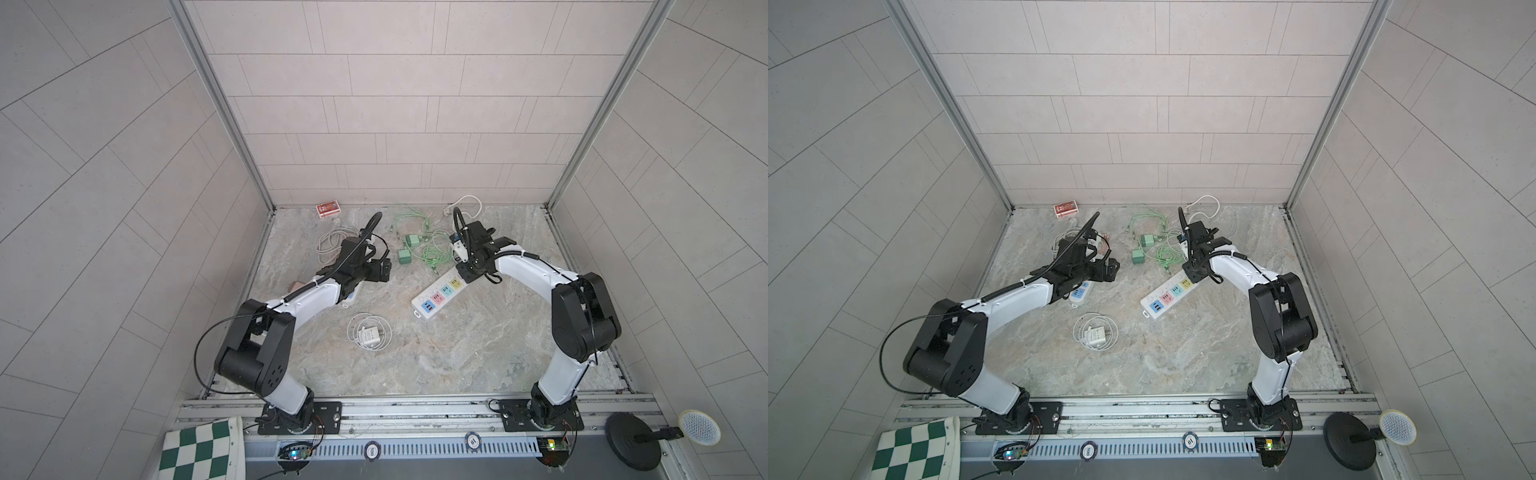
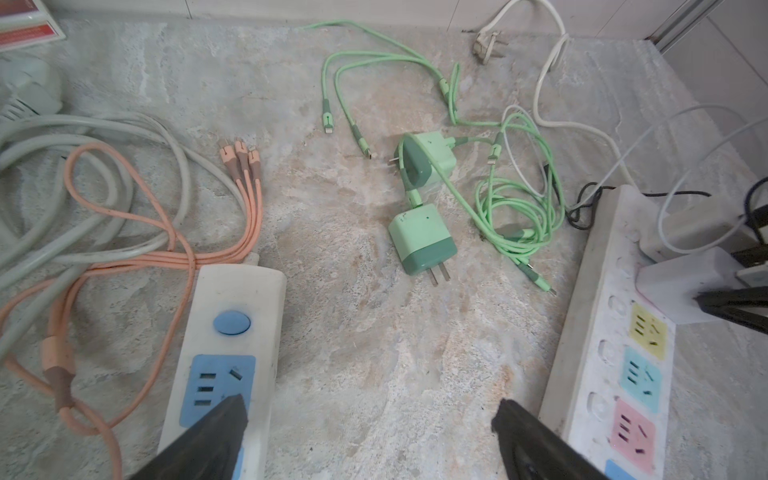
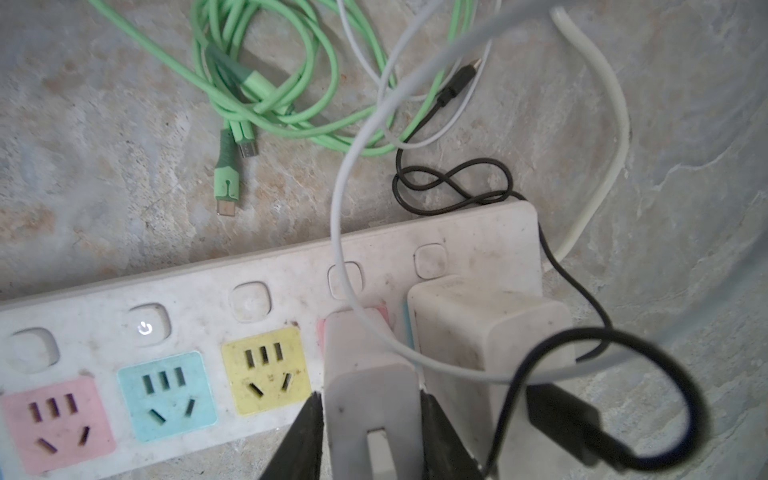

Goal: Insert the plug
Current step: 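Open the right gripper and lift away while the left grasps the green charger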

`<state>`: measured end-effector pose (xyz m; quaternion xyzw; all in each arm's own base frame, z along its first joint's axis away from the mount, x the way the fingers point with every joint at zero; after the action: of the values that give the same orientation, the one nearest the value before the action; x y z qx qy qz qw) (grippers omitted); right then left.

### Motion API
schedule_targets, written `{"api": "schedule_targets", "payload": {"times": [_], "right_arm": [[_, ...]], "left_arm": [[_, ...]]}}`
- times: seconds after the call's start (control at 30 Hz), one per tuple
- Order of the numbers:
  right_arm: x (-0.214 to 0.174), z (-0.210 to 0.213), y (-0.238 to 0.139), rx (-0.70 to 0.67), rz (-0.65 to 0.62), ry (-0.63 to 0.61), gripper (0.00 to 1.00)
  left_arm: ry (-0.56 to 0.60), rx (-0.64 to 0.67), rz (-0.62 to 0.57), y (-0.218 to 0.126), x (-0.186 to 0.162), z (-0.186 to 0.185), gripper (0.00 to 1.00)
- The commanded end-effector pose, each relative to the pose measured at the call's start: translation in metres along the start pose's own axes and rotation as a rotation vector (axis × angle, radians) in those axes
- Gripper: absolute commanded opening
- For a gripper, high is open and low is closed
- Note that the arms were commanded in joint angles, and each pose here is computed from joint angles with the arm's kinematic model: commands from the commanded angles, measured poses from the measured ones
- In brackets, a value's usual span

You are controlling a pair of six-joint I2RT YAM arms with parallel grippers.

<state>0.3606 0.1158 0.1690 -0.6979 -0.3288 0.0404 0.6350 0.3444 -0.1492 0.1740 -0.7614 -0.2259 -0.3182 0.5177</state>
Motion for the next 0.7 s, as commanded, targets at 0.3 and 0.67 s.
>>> {"api": "schedule_targets", "payload": {"times": [0.3,0.67], "right_arm": [[-0.018,0.017,-0.04,0.16,-0.009,0.065,0.5],[-0.024,0.012,-0.065,0.117,-0.044,0.151,0.52]], "left_arm": [[0.029,-0.023,0.111,0.048,0.018,-0.011,0.98],[0.031,-0.036,0.207,0.103,0.028,-0.029,0.95]]}}
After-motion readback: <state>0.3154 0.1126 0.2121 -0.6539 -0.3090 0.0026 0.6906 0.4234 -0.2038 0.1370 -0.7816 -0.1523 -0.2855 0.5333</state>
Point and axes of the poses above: each gripper's point midway between its finger pads, its own y axis out along the fingers, its own z axis along the line the jaws close on, x = y × z, the point moved 9 cm from there along -y, back along the fingers, and after that the axes turned 3 degrees about -y, right-handed, at the moved point
